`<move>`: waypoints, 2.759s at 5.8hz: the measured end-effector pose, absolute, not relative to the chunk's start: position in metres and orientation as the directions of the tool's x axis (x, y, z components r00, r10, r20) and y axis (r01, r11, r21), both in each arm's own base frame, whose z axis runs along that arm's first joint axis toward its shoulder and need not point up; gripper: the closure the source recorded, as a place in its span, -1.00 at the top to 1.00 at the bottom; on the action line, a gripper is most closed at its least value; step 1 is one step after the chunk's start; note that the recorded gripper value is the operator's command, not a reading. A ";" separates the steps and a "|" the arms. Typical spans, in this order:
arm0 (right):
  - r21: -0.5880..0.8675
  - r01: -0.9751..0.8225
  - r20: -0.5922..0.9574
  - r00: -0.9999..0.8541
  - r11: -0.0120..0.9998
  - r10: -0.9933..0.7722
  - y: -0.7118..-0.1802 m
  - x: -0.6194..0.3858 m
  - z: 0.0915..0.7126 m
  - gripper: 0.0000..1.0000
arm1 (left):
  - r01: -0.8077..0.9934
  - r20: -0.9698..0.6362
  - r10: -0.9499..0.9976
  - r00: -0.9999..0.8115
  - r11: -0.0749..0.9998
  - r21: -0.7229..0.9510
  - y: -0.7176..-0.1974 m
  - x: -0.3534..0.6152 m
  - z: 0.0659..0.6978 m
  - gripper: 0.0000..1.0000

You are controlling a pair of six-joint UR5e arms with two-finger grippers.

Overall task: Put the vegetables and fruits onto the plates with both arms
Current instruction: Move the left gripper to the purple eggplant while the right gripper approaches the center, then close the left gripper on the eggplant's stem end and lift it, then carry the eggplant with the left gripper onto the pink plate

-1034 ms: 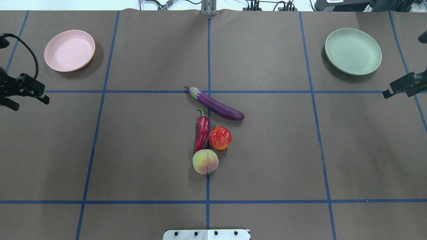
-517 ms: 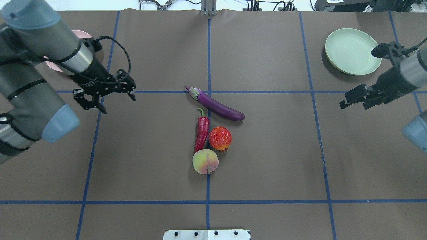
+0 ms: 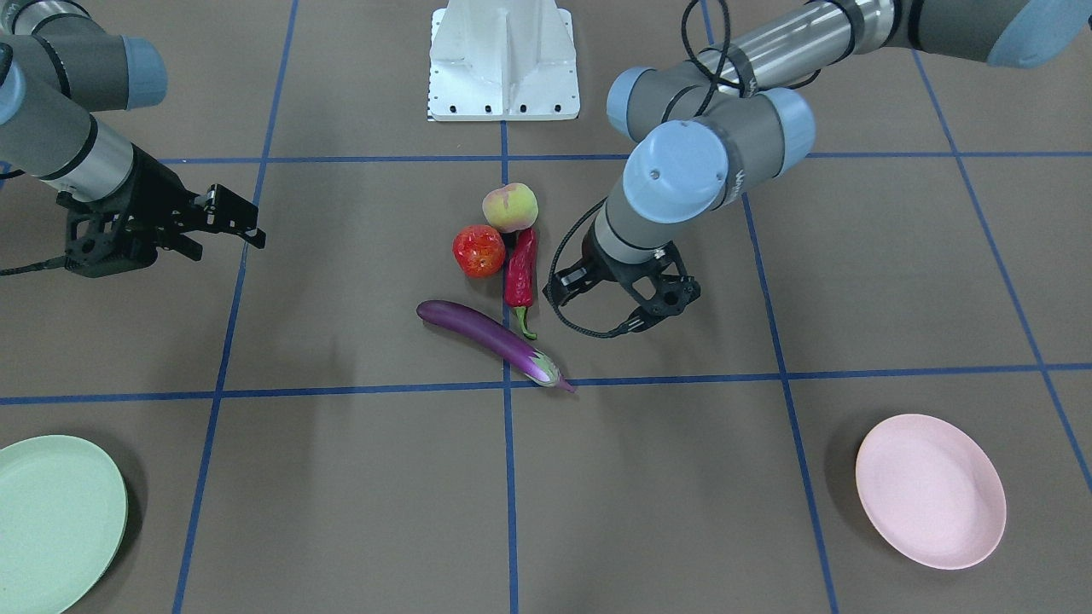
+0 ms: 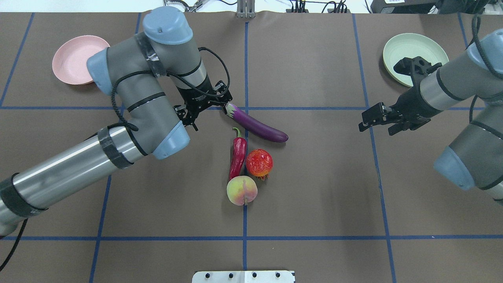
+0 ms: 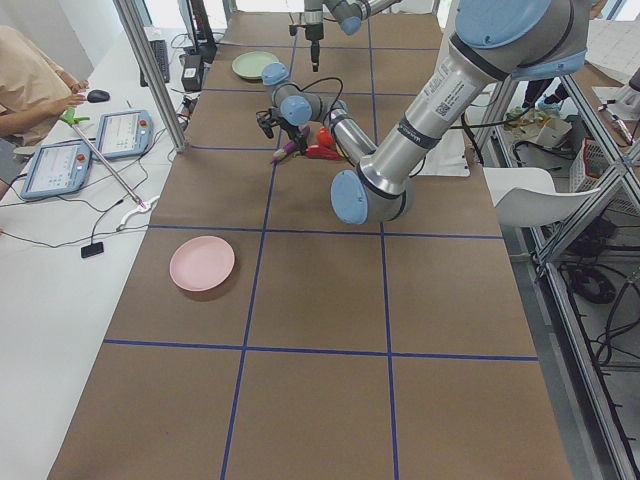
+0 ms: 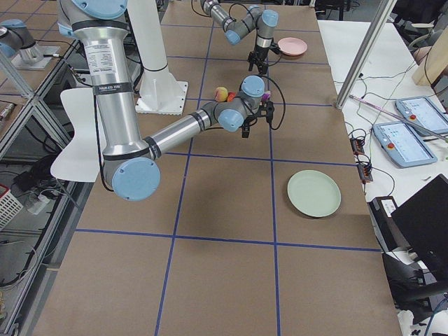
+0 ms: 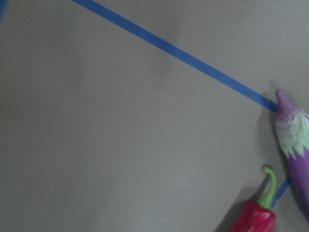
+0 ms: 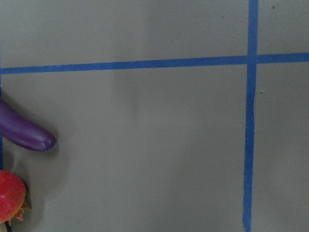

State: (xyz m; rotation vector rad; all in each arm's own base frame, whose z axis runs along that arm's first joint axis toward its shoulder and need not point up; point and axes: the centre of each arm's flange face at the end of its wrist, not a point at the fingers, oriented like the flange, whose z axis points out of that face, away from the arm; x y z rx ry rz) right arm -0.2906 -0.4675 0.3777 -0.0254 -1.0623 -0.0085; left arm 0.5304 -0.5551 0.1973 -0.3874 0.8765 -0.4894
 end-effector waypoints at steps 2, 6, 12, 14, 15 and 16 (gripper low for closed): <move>-0.020 0.014 0.873 0.487 1.000 0.011 -0.466 -0.296 0.373 1.00 | 0.349 -0.610 -0.650 0.453 0.759 -0.550 -0.576 0.583 0.195 1.00; -0.034 0.008 0.875 0.484 0.999 0.026 -0.463 -0.298 0.370 1.00 | 0.425 -0.613 -0.677 0.408 0.735 -0.529 -0.578 0.622 0.197 0.87; -0.041 0.003 0.872 0.489 0.999 0.034 -0.461 -0.302 0.370 1.00 | 0.433 -0.641 -0.656 0.397 0.750 -0.500 -0.579 0.628 0.200 -1.00; -0.034 0.001 0.871 0.490 0.999 0.029 -0.460 -0.307 0.367 1.00 | 0.391 -0.688 -0.640 0.343 0.763 -0.515 -0.609 0.568 0.166 -1.00; -0.037 -0.011 0.872 0.488 0.999 0.037 -0.460 -0.319 0.356 1.00 | 0.351 -0.708 -0.625 0.329 0.777 -0.522 -0.633 0.511 0.173 -1.00; -0.050 -0.036 0.874 0.482 0.998 0.062 -0.459 -0.338 0.339 1.00 | 0.322 -0.733 -0.594 0.332 0.802 -0.504 -0.652 0.442 0.213 -1.00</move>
